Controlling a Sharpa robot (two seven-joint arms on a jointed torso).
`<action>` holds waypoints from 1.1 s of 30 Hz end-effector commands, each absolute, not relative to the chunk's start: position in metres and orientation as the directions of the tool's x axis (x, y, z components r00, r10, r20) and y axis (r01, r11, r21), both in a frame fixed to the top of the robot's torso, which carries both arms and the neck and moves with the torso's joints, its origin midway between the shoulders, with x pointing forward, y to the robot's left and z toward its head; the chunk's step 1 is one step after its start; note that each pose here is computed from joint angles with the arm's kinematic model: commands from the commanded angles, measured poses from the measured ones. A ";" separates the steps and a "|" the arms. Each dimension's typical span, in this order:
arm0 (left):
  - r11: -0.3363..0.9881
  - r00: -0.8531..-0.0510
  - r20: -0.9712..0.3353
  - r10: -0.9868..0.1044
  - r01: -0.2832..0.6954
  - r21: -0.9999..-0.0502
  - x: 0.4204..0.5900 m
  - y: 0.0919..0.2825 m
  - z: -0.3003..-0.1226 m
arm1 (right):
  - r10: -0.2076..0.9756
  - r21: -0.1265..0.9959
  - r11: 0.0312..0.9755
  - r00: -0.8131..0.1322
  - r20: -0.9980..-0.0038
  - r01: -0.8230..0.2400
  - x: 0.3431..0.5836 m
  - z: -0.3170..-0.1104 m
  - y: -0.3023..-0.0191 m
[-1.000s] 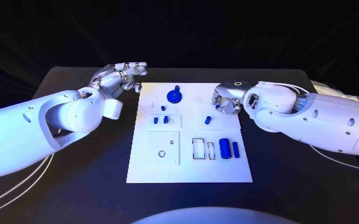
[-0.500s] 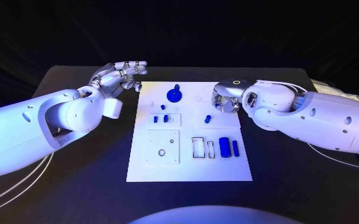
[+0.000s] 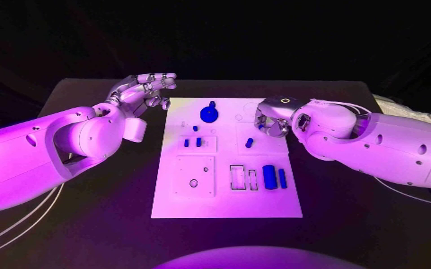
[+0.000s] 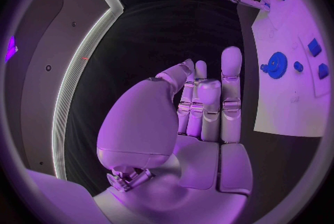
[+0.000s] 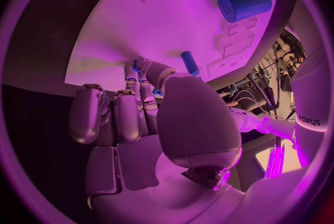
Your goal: Assemble the parts on the task board
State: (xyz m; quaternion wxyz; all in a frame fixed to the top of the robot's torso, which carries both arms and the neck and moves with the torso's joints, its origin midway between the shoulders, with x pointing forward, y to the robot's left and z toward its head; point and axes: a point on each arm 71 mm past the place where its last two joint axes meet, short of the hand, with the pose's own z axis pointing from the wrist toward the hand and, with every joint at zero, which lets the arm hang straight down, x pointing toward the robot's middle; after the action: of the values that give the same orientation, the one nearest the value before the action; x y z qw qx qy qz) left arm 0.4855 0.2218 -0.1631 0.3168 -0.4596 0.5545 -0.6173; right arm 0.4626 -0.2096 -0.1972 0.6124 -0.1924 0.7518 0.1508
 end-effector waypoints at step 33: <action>-0.193 -0.413 0.226 -0.882 -0.120 -0.974 0.482 0.213 -0.162 | 0.045 0.164 0.714 -0.189 -0.981 -0.681 0.399 -0.174 -0.119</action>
State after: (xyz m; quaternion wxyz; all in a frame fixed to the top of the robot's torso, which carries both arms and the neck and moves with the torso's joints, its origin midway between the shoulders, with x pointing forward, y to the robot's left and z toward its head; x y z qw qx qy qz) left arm 0.4835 0.2165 -0.1635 0.3107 -0.4568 0.5571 -0.6200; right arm 0.4025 -0.1228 -0.1707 0.6047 -0.2193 0.7071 0.2938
